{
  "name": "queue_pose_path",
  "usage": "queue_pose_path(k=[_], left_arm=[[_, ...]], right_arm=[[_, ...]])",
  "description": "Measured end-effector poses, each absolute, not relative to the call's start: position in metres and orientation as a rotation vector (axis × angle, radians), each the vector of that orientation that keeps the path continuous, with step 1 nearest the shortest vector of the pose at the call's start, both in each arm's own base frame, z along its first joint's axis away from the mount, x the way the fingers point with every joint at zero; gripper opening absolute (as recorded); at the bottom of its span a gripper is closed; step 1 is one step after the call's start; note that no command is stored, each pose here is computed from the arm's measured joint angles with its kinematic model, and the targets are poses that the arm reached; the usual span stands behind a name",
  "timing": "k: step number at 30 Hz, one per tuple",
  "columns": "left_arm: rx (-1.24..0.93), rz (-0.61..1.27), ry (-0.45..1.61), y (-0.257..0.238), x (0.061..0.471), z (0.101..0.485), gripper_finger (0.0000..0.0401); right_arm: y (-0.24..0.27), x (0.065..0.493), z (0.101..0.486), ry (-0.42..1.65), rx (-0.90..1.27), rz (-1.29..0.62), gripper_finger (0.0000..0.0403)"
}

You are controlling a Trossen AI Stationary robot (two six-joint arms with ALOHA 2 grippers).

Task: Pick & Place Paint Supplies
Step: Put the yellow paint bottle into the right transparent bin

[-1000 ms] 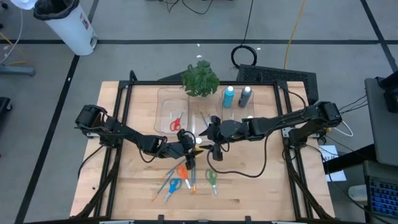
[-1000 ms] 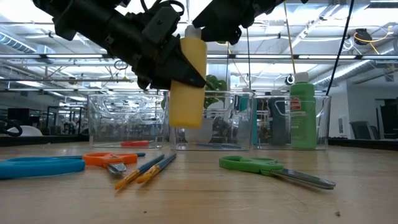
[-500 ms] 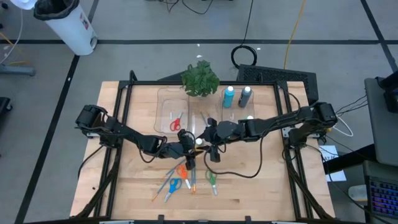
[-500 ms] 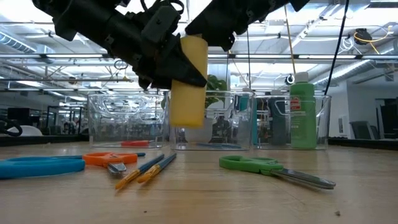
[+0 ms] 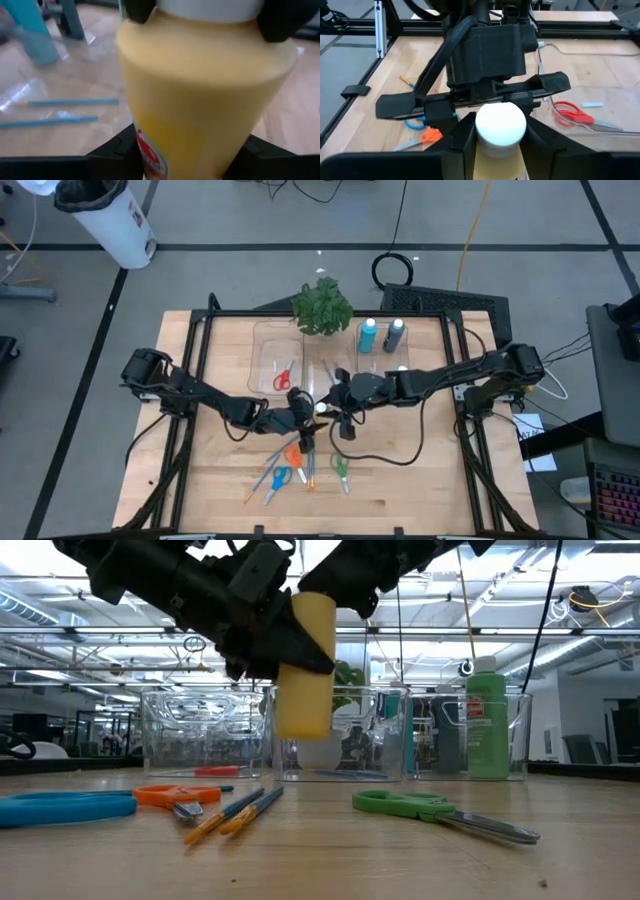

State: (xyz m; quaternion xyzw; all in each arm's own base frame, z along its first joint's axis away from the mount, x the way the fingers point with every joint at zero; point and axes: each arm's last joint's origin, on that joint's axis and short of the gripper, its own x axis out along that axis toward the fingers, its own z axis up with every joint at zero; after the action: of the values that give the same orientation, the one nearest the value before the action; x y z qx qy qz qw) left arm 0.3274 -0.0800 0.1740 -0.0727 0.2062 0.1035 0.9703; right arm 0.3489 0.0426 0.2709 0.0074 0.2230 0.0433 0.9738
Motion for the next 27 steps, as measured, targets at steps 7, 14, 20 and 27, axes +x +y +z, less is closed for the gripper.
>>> queue_pose_path(k=[7, 14, 20, 27], left_arm=[[-0.188, 0.162, 0.347, -0.081, 0.329, 0.189, 0.0246], [-0.132, 0.114, 0.356, -0.081, 0.320, 0.202, 0.0281], [-0.119, 0.111, 0.369, -0.080, 0.316, 0.206, 0.0291], [-0.131, 0.118, 0.325, -0.077, 0.318, 0.211, 0.0283]], right_arm=[[0.029, 0.311, 0.313, 0.414, -0.010, 0.078, 0.0106], [0.016, 0.260, 0.348, 0.415, -0.068, -0.106, 0.0106], [0.008, 0.226, 0.356, 0.448, -0.105, -0.279, 0.0106], [-0.003, 0.216, 0.313, 0.444, -0.087, -0.322, 0.0106]])
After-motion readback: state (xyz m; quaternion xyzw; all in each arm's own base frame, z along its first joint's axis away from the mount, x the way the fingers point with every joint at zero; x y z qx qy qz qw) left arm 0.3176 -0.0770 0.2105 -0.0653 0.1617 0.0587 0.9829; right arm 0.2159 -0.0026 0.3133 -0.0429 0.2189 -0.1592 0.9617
